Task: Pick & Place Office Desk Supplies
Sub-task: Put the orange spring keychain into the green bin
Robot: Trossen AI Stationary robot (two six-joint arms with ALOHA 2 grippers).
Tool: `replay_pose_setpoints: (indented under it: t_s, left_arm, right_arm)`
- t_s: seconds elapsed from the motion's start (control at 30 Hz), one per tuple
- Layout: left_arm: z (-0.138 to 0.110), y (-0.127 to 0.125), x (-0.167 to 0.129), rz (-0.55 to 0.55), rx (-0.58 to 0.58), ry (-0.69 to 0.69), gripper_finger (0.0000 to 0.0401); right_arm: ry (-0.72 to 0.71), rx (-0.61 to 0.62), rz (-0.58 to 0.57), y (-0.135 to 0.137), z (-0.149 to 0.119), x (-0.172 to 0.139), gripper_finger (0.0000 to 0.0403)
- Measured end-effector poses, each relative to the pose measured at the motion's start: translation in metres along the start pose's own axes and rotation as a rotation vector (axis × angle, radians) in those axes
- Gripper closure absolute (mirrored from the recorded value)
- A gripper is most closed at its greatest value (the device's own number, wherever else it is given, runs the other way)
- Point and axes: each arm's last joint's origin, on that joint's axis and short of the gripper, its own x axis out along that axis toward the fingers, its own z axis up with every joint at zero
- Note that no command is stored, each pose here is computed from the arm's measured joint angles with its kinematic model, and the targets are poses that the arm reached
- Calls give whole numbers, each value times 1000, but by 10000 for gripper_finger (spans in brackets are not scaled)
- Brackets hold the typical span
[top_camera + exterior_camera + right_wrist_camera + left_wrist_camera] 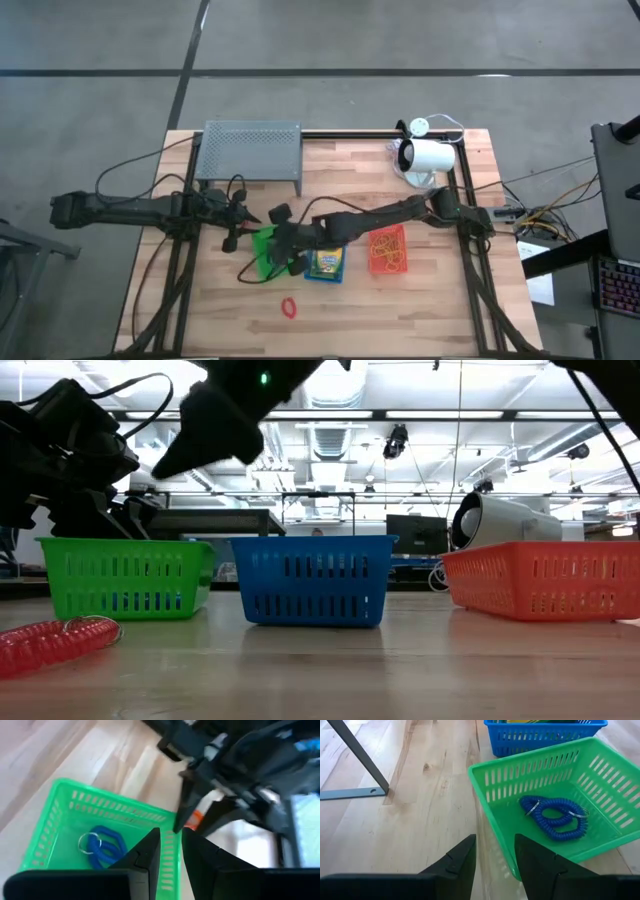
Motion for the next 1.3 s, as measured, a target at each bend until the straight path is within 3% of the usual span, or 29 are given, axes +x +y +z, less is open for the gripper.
replay_pose_setpoints:
  t_s: [0.13,0.37,0.57,0.77,1.0,1.3]
  left_arm:
    - [0,0,0,0,0,1,263]
    - [0,0,0,0,0,0,263]
    - [0,0,0,0,0,1,263]
    - [0,0,0,0,0,0,263]
    - [0,0,0,0,0,1,263]
    - [0,0,0,0,0,0,263]
  right_arm:
    - [11,42,-69,7,9,-14,319]
    - [-23,142,11,19,16,-39,314]
    - [-1,241,54,50,16,-49,324]
    - [15,381,13,80,17,-56,325]
    - [35,434,55,112,15,-62,326]
    - [20,411,116,153,12,-72,326]
